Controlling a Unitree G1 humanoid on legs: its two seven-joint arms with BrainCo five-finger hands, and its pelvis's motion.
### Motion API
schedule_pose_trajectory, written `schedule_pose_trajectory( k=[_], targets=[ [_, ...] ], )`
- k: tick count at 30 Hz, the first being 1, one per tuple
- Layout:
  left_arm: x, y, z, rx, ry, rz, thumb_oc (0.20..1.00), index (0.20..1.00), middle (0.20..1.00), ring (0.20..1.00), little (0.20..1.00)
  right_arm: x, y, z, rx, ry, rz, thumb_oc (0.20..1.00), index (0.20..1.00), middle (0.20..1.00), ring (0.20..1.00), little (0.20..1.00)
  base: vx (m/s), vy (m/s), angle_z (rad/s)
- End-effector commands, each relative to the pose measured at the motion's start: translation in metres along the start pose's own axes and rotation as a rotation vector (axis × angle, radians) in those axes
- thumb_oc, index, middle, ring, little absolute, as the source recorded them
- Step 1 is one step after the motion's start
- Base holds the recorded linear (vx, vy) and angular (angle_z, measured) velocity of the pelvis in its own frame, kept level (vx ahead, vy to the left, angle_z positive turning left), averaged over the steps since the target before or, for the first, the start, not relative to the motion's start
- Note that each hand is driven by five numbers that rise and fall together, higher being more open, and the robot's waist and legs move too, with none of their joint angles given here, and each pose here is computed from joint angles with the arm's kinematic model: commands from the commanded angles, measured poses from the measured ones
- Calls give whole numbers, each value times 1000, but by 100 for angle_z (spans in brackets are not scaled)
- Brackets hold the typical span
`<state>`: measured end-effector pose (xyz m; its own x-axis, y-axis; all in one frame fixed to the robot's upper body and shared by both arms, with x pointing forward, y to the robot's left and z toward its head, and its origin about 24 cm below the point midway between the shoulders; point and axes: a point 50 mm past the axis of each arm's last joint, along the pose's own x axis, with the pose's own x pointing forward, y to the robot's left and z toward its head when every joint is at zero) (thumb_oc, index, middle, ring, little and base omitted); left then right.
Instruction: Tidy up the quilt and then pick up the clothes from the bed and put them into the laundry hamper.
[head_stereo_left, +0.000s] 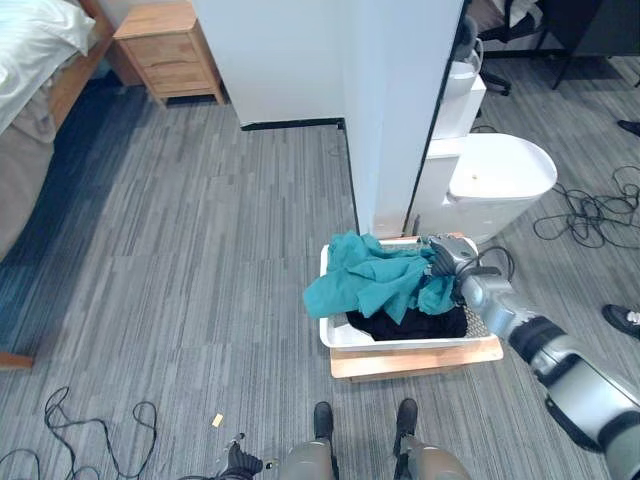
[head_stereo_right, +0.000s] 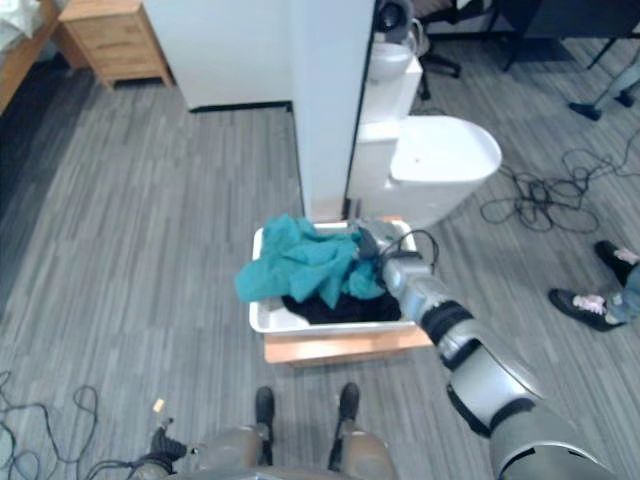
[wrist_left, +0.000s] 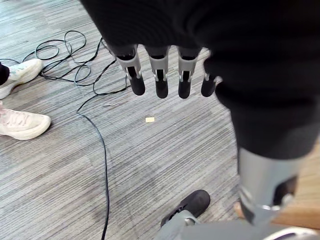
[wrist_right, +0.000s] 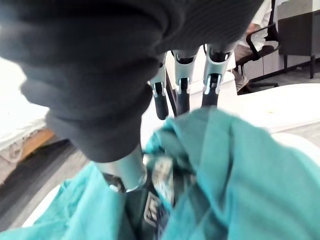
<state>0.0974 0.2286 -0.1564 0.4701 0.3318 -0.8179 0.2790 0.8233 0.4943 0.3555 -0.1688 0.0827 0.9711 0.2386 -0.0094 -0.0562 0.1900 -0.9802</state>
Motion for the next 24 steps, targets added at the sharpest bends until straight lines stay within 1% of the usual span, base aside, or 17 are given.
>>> schedule_pose_trajectory(
  k=[1, 4, 7, 9, 10, 11, 12, 13, 15, 16, 17, 20, 21, 22, 23, 24],
  targets=[
    [4, 18, -3, 49, 12, 24, 1000, 1000, 1000, 1000, 1000, -24, -66, -22, -60, -49, -246, 1000, 1000, 1000, 1000, 1000, 53, 29, -15],
    [4, 22, -8, 46, 25, 18, 1000, 1000, 1000, 1000, 1000, -71, -92, -42, -13, -53, -334, 1000, 1000, 1000, 1000, 1000, 55, 22, -20],
    [4, 23, -10, 54, 29, 14, 1000, 1000, 1000, 1000, 1000, -103, -107, -57, 38, -9, -427, 1000, 1000, 1000, 1000, 1000, 27, 15, -36],
    [4, 21, -11, 50, 39, 11, 1000, 1000, 1000, 1000, 1000, -119, -104, -75, 81, 88, -468, 1000, 1000, 1000, 1000, 1000, 21, 19, -27],
    [4, 21, -10, 52, 38, 11, 1000, 1000, 1000, 1000, 1000, -120, -104, -76, 81, 91, -469, 1000, 1000, 1000, 1000, 1000, 15, 12, -32],
    [4, 20, -10, 45, 42, 9, 1000, 1000, 1000, 1000, 1000, -131, -85, -95, 153, 213, -458, 1000, 1000, 1000, 1000, 1000, -3, 0, -34],
    [4, 20, -10, 45, 42, 9, 1000, 1000, 1000, 1000, 1000, -132, -85, -95, 153, 213, -458, 1000, 1000, 1000, 1000, 1000, 0, -5, -33],
    [4, 19, -7, 46, 36, 9, 1000, 1000, 1000, 1000, 1000, -144, -47, -117, 244, 376, -365, 1000, 1000, 1000, 1000, 1000, -10, -7, -34],
    [5, 17, -4, 52, 29, 4, 1000, 1000, 1000, 1000, 1000, -155, 3, -133, 391, 554, -263, 1000, 1000, 1000, 1000, 1000, -15, -16, -22],
    [5, 14, -1, 60, 21, -10, 1000, 1000, 1000, 1000, 1000, -169, 60, -135, 514, 711, -109, 1000, 1000, 1000, 1000, 1000, -19, -21, -5],
    [5, 15, -1, 59, 22, -9, 1000, 1000, 1000, 1000, 1000, -169, 60, -135, 515, 709, -110, 1000, 1000, 1000, 1000, 1000, -14, -24, -4],
    [6, 14, 2, 51, 25, -20, 1000, 1000, 1000, 1000, 1000, -188, 131, -125, 620, 897, 128, 1000, 1000, 1000, 1000, 1000, -11, -19, 2],
    [6, 14, 2, 50, 26, -19, 1000, 1000, 1000, 1000, 1000, -188, 131, -124, 621, 895, 127, 1000, 1000, 1000, 1000, 1000, -17, -37, 3],
    [6, 13, 2, 25, 40, -26, 1000, 1000, 1000, 1000, 1000, -208, 171, -112, 680, 1029, 278, 1000, 1000, 1000, 1000, 1000, 0, 0, 0],
    [7, 13, 2, 24, 39, -25, 1000, 1000, 1000, 1000, 1000, -207, 171, -112, 681, 1027, 277, 1000, 1000, 1000, 1000, 1000, -14, -43, 7],
    [6, 11, 2, 10, 49, -36, 1000, 1000, 1000, 1000, 1000, -225, 193, -102, 701, 1116, 388, 1000, 1000, 1000, 1000, 1000, 9, -26, 8]
  ],
)
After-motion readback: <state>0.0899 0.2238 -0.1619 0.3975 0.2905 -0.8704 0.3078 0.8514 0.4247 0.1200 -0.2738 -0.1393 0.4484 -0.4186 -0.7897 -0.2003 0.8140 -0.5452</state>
